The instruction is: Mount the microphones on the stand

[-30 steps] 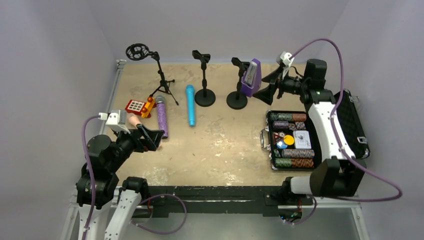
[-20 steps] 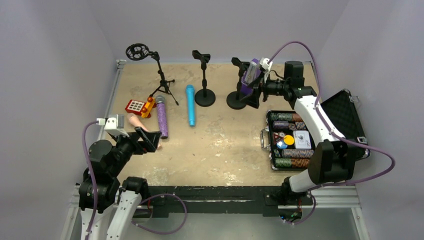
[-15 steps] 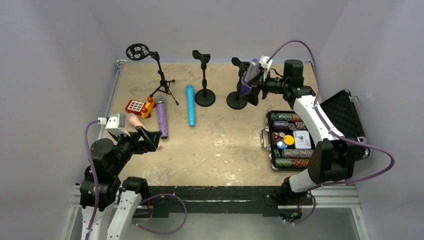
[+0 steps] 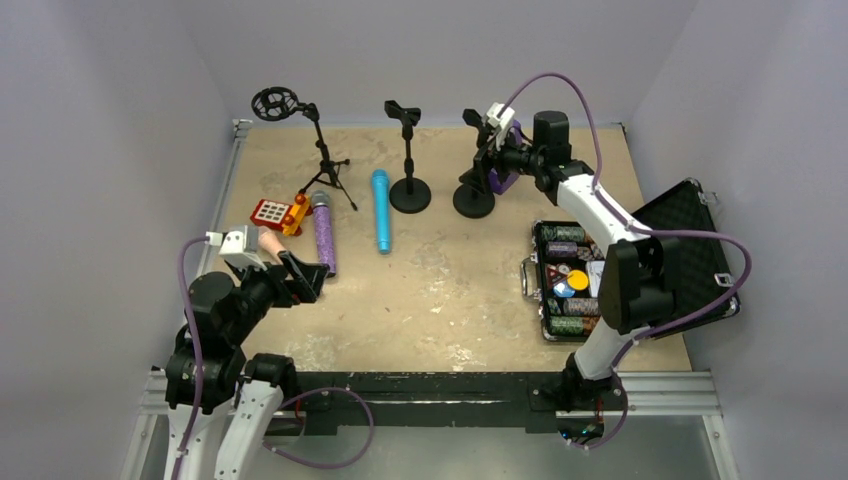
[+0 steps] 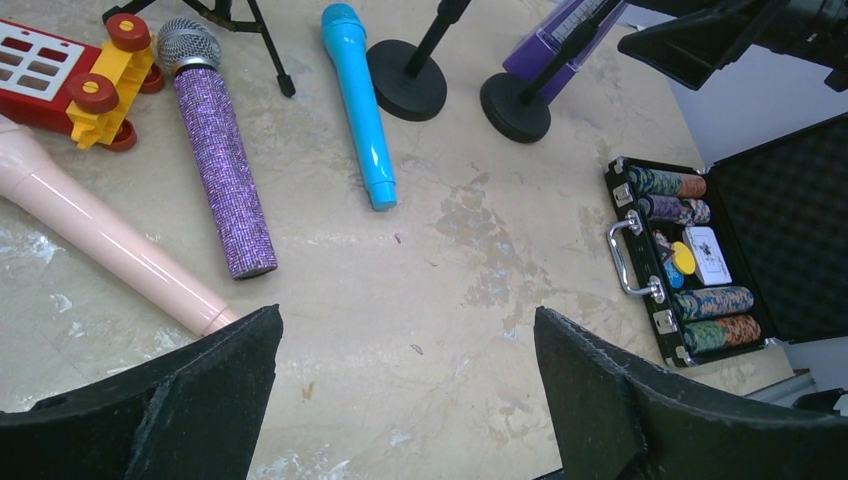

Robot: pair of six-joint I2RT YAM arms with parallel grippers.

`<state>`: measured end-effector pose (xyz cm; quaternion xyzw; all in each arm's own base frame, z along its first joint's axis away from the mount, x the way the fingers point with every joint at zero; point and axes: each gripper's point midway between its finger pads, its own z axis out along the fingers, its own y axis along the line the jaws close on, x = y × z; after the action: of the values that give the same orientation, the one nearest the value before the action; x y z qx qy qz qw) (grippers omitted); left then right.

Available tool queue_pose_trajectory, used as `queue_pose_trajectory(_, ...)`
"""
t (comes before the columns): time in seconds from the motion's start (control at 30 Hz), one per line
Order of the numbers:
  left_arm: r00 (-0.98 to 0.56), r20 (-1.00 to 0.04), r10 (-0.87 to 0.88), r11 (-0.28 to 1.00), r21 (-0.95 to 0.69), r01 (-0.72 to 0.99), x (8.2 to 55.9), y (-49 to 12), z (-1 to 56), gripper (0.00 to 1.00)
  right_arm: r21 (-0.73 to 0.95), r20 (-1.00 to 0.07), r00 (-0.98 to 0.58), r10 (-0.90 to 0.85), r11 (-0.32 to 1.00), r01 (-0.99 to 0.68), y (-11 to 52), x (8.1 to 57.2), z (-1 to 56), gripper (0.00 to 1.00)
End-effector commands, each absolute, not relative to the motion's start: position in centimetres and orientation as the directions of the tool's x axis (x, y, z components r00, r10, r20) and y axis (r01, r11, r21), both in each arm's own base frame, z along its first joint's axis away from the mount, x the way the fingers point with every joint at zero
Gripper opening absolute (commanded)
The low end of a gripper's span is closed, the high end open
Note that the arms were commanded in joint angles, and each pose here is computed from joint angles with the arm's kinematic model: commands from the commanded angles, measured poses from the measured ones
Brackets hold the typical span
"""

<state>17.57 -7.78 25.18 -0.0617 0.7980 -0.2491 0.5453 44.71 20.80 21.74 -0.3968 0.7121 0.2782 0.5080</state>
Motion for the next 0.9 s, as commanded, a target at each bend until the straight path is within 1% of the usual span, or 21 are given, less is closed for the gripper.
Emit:
queue_pose_trajectory(0.0, -0.345, -0.860, -0.375, 0.859, -0.463, 0.220, 17.9, -8.1, 27.0, 1.00, -0.109, -0.972, -0.050, -0.230, 0.627, -0.772, 19.8, 47.5, 24.7, 0.92)
queue_pose_trajectory(0.1, -0.335, -0.866, -0.372, 0.860, -0.457, 0.227, 18.0, -8.1, 27.2, 1.00, -0.118, -0.974, -0.031, -0.225, 0.617, -0.778, 19.5, 47.6, 24.8, 0.90)
queue_pose_trajectory(0.17, -0.330, -0.868, -0.372, 0.859, -0.456, 0.233, 17.9, -8.1, 27.3, 1.00, -0.090, -0.979, -0.041, -0.200, 0.601, -0.794, 19.1, 47.2, 25.1, 0.89)
queue_pose_trajectory(0.3, -0.328, -0.868, -0.373, 0.858, -0.457, 0.235, 17.4, -8.1, 27.3, 1.00, -0.043, -0.984, -0.037, -0.173, 0.437, -0.898, 19.4, 43.6, 25.9, 0.86)
queue_pose_trajectory(0.43, -0.325, -0.863, -0.385, 0.850, -0.469, 0.239, 17.6, -8.3, 27.3, 1.00, -0.062, -0.981, -0.013, -0.191, 0.383, -0.922, 19.5, 41.9, 25.6, 0.86)
queue_pose_trajectory(0.5, -0.328, -0.859, -0.392, 0.843, -0.478, 0.245, 17.6, -8.5, 27.5, 1.00, -0.053, -0.979, -0.036, -0.198, 0.428, -0.902, 19.1, 42.4, 25.2, 0.86)
queue_pose_trajectory(0.6, -0.325, -0.857, -0.401, 0.837, -0.487, 0.251, 17.6, -8.6, 27.7, 1.00, -0.065, -0.979, -0.053, -0.198, 0.547, -0.835, 17.9, 44.8, 24.8, 0.86)
queue_pose_trajectory(0.67, -0.326, -0.856, -0.402, 0.835, -0.488, 0.252, 17.6, -8.6, 27.6, 1.00, -0.054, -0.981, -0.067, -0.182, 0.589, -0.806, 17.7, 46.4, 24.8, 0.85)
queue_pose_trajectory(0.77, -0.320, -0.856, -0.407, 0.833, -0.491, 0.253, 17.7, -8.6, 27.6, 1.00, -0.053, -0.981, -0.065, -0.182, 0.576, -0.816, 18.1, 48.0, 24.2, 0.77)
queue_pose_trajectory(0.87, -0.322, -0.854, -0.408, 0.834, -0.492, 0.251, 17.8, -8.6, 27.5, 1.00, -0.082, -0.981, -0.036, -0.190, 0.576, -0.814, 18.4, 49.1, 23.9, 0.74)
